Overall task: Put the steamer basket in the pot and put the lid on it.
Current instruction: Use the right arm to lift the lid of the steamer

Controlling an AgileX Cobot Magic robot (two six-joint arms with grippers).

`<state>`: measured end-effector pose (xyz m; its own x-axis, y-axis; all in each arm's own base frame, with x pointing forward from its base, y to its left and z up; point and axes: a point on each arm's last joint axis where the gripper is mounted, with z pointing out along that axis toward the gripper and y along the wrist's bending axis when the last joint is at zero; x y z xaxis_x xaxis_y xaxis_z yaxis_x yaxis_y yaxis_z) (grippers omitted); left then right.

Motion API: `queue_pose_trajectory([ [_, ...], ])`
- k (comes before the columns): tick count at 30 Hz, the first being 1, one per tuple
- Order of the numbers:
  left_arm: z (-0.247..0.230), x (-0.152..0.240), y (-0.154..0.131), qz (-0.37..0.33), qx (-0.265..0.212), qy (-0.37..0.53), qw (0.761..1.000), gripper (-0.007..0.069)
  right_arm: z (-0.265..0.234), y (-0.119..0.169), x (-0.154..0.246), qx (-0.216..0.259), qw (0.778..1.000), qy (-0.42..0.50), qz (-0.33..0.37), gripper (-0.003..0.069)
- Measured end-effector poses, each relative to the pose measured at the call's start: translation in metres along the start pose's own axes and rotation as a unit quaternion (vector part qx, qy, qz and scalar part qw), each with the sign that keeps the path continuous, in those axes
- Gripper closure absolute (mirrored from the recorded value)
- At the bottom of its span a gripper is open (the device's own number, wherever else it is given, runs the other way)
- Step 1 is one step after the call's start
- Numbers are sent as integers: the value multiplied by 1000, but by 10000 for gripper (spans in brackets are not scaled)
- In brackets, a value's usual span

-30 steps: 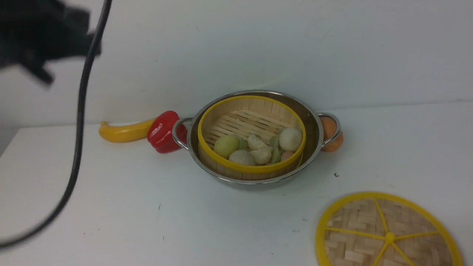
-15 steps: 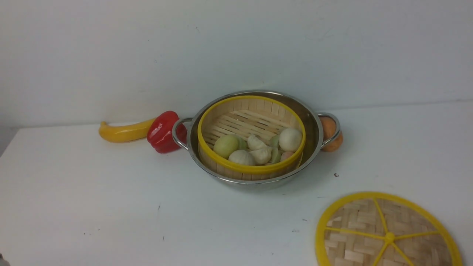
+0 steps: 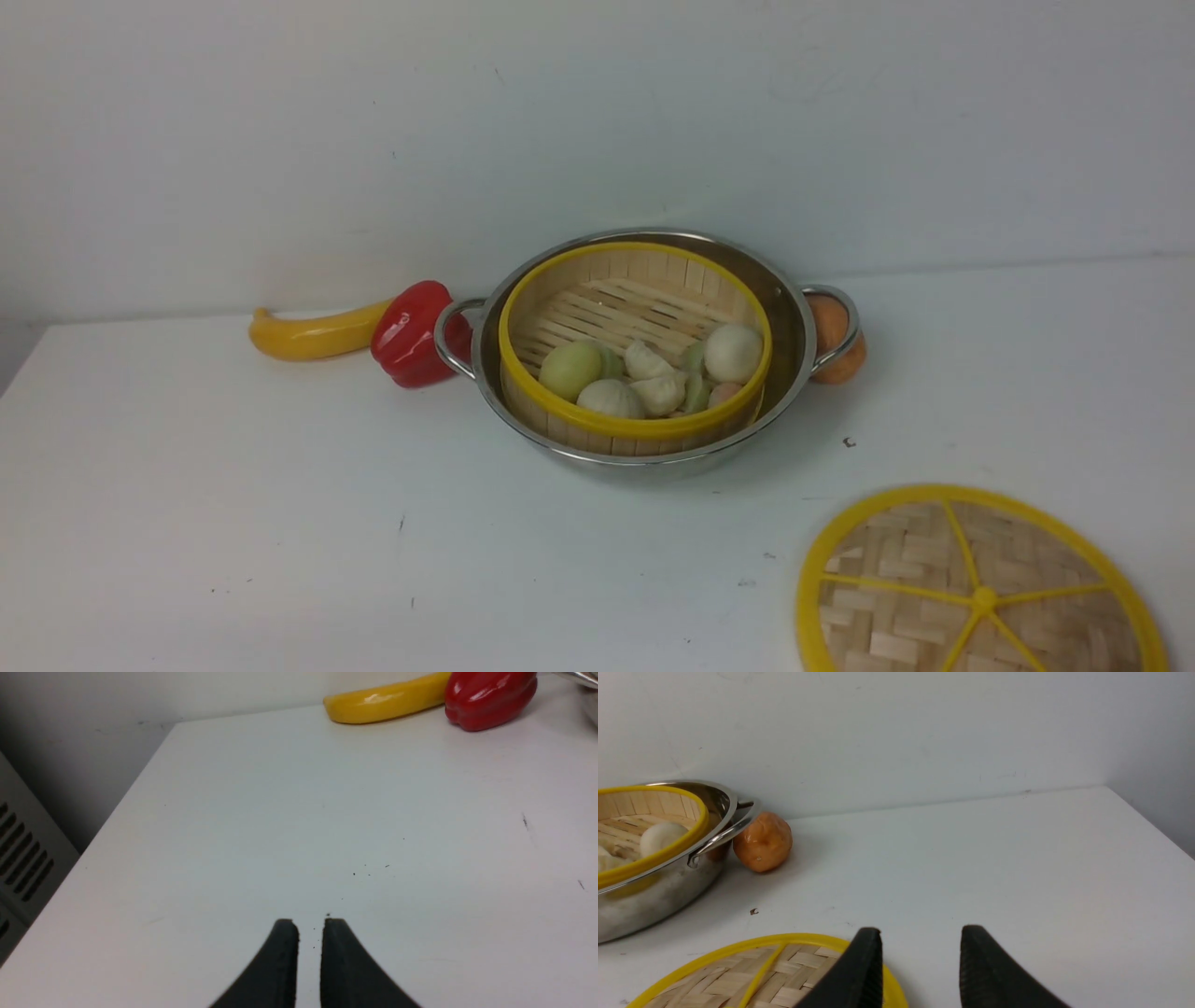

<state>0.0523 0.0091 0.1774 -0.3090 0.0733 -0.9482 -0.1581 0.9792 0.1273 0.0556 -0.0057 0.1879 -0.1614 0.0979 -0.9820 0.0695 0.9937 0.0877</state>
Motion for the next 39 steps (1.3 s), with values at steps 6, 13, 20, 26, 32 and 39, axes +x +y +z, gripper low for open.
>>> queue_pose_trajectory([
  [6, 0, 0, 0, 1, 2, 0, 1000, 540, 0, 0, 0, 0, 1000, 0, 1, 410],
  [13, 0, 0, 0, 1, 2, -1, 1000, 523, 0, 0, 0, 0, 1000, 0, 1, 410],
  [20, 0, 0, 0, 1, 2, -1, 1000, 521, 0, 0, 0, 0, 1000, 0, 1, 410],
  [26, 0, 0, 0, 1, 2, -1, 1000, 521, 0, 0, 0, 0, 1000, 0, 1, 410],
  [32, 0, 0, 0, 1, 2, -1, 1000, 521, 0, 0, 0, 0, 1000, 0, 1, 410],
  [39, 0, 0, 0, 1, 2, -1, 1000, 521, 0, 1, -3, -5, 1000, -15, -5, 410],
])
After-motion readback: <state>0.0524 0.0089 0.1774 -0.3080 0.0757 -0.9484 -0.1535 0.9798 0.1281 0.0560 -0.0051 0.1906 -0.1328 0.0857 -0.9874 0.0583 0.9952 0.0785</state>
